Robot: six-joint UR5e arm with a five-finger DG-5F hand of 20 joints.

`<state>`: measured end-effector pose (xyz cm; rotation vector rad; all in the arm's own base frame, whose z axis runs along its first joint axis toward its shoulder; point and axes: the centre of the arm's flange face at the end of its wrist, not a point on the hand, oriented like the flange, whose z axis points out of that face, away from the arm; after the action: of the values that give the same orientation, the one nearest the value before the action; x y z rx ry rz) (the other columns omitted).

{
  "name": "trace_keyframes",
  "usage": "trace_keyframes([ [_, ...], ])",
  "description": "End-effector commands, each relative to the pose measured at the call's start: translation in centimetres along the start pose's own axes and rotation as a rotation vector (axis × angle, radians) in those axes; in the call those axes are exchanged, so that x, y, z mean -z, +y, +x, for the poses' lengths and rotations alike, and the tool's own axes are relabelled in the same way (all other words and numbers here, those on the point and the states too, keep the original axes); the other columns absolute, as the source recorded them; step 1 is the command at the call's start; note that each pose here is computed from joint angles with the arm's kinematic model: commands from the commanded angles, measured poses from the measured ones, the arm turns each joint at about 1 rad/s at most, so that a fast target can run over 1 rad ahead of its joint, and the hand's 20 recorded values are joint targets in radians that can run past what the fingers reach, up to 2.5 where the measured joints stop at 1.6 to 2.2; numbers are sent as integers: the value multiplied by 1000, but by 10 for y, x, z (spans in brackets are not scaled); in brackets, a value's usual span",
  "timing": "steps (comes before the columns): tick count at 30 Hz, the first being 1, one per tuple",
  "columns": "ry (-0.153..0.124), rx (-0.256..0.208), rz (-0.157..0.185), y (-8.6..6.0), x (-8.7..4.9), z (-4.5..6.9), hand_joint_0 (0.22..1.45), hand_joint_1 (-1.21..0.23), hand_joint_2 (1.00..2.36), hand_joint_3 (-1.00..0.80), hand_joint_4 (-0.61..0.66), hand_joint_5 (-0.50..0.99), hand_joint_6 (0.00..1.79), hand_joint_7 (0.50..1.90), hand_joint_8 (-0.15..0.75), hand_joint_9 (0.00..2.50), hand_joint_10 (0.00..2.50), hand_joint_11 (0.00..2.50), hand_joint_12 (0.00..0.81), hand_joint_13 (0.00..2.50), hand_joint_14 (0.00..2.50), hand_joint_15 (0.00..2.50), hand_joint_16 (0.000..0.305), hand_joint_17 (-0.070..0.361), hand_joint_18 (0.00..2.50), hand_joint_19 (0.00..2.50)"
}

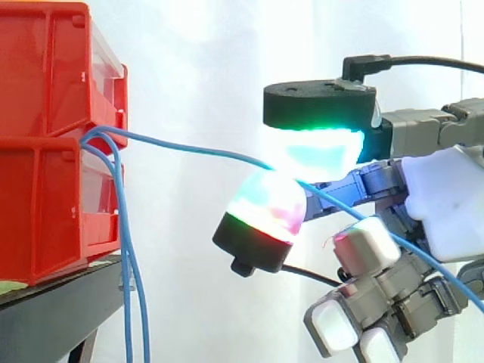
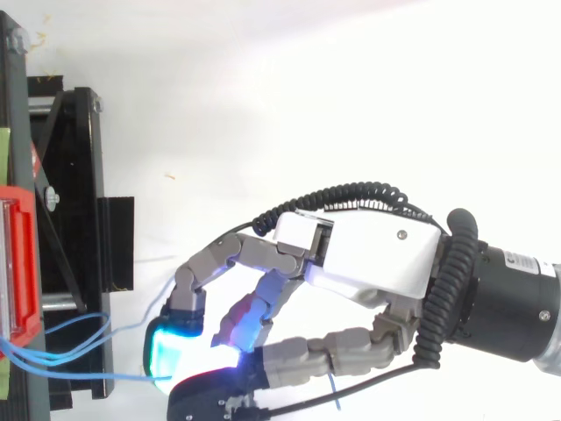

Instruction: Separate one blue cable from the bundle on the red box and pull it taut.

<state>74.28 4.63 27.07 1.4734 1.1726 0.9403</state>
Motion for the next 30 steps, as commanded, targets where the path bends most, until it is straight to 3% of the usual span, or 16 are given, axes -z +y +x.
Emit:
trace_keyframes([
  [1, -13, 21, 33, -2, 2, -8, 672, -928, 1222, 65, -363, -54, 952, 1059, 240, 1095, 14, 373, 355, 934, 16, 426, 50, 112, 841, 604],
  [6, -24, 48, 81, -6, 5, -16, 647, -924, 1292, 38, -371, -51, 950, 1037, 247, 959, 7, 204, 357, 845, 13, 302, 50, 113, 808, 538],
  [9, -37, 63, 90, 2, 11, -21, 640, -920, 1300, 36, -374, -50, 949, 1033, 250, 918, 6, 152, 354, 816, 10, 256, 50, 113, 799, 526],
  [15, -72, 114, 73, 24, 22, -26, 629, -917, 1323, 26, -368, -50, 944, 1041, 247, 878, 5, 135, 352, 792, 12, 255, 51, 114, 779, 519],
  [17, -112, 157, 61, 39, 31, -31, 629, -917, 1322, 26, -365, -50, 943, 1045, 247, 878, 5, 141, 353, 792, 11, 276, 50, 114, 773, 528],
  [20, -151, 200, 54, 45, 35, -31, 628, -916, 1326, 25, -358, -50, 941, 1056, 247, 897, 7, 177, 352, 798, 14, 318, 51, 114, 763, 550],
  [25, -167, 224, 55, 44, 36, -30, 622, -914, 1344, 18, -351, -51, 940, 1065, 248, 938, 9, 230, 351, 824, 14, 379, 51, 114, 760, 566],
  [30, -165, 234, 38, 43, 35, -28, 619, -912, 1355, 15, -351, -51, 940, 1063, 248, 956, 9, 250, 349, 834, 15, 388, 50, 114, 762, 576],
])
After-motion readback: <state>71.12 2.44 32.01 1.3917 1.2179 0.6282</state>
